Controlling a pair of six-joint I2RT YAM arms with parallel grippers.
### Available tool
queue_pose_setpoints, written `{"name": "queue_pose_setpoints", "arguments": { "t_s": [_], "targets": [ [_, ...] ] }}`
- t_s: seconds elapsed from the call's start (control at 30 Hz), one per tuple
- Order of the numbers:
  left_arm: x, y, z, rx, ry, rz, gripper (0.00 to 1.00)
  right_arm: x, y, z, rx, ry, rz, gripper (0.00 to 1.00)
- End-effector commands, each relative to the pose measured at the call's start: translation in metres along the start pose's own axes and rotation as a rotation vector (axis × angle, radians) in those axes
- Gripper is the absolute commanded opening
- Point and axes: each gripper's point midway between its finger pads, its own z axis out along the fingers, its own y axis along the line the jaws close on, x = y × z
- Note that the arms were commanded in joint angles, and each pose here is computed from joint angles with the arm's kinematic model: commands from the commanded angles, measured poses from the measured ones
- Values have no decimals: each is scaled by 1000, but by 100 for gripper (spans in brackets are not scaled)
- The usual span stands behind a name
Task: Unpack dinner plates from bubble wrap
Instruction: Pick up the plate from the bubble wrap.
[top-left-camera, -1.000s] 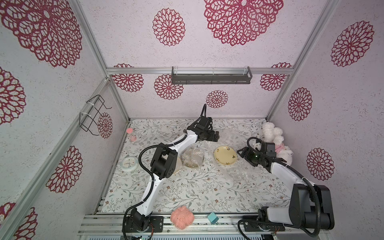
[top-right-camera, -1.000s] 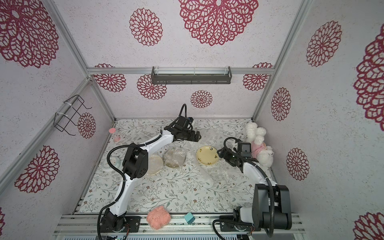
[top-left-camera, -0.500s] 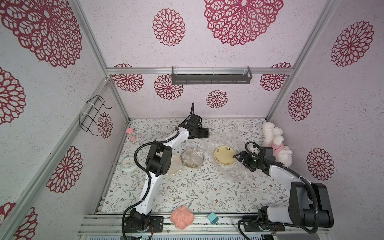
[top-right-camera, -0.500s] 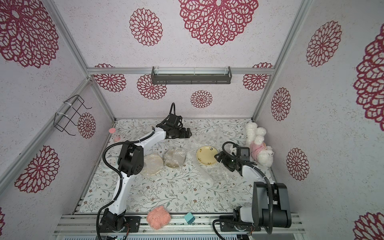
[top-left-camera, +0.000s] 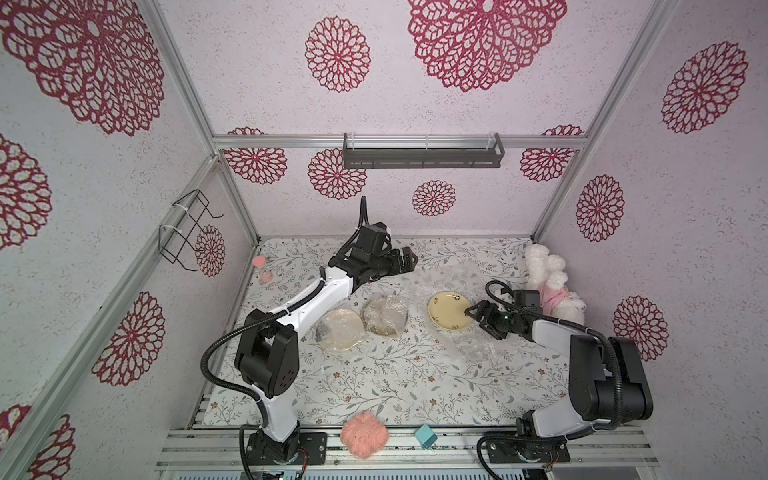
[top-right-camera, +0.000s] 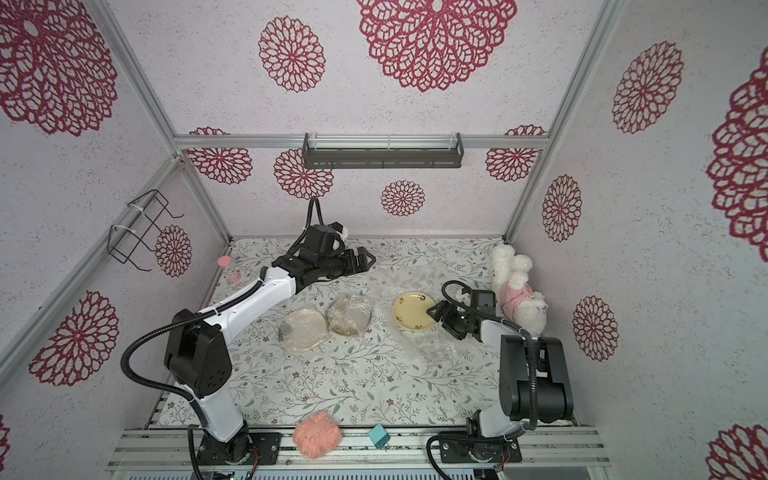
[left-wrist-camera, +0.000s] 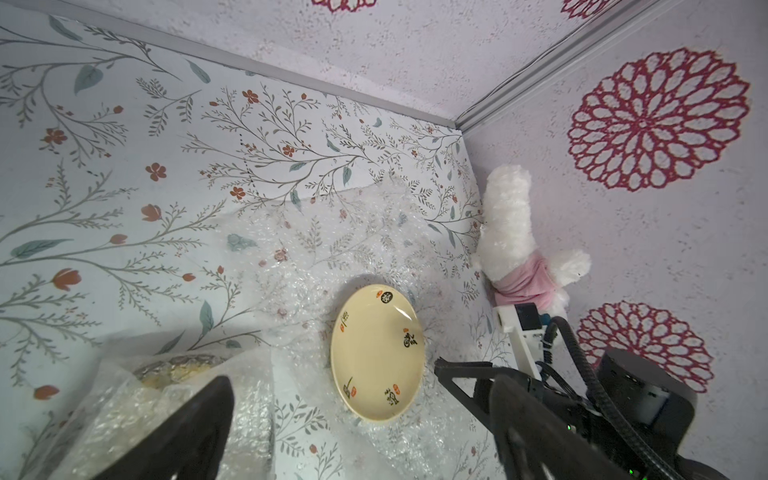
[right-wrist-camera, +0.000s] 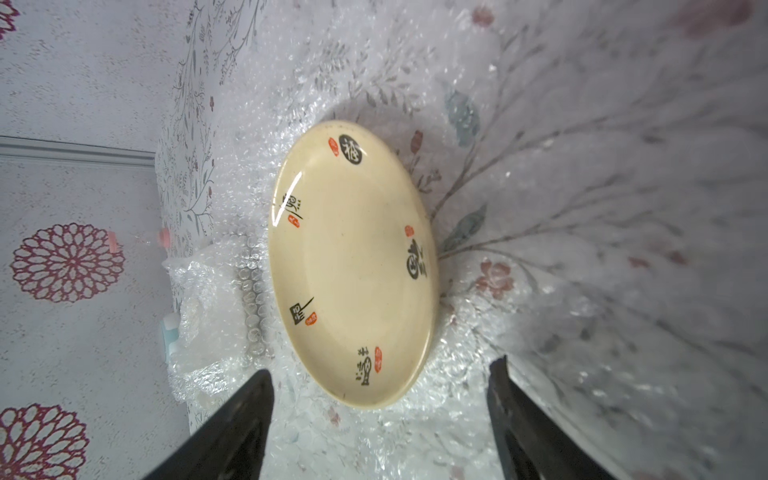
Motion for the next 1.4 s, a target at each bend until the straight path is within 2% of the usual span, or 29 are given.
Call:
{"name": "queue_pose_setpoints", "arguments": {
  "t_s": [0.0, 0.1, 0.23, 0.37, 0.83, 1.17, 1.37],
  "targets": [
    [18, -14, -2, 23, -5, -40, 98, -10, 8, 1, -33, -15, -43, 80],
    [34, -25, -4, 46, 2, -58, 98, -12, 6, 4, -32, -14, -42, 77],
    [51, -41, -2, 72, -8, -9, 98, -13, 6, 10, -56, -16, -42, 72],
    [63, -43, 6, 64, 20, -19, 98, -11, 3, 15, -75, -16, -30, 57],
    [70, -46, 16, 74, 32, -5, 98, -9, -8, 32, -97, -27, 20, 44],
    [74, -39, 16, 26, 16, 12, 97, -8, -14, 35, -99, -53, 51, 35],
    [75, -42, 16, 30, 18, 16, 97, -9, -15, 36, -92, -84, 63, 24]
  ]
}}
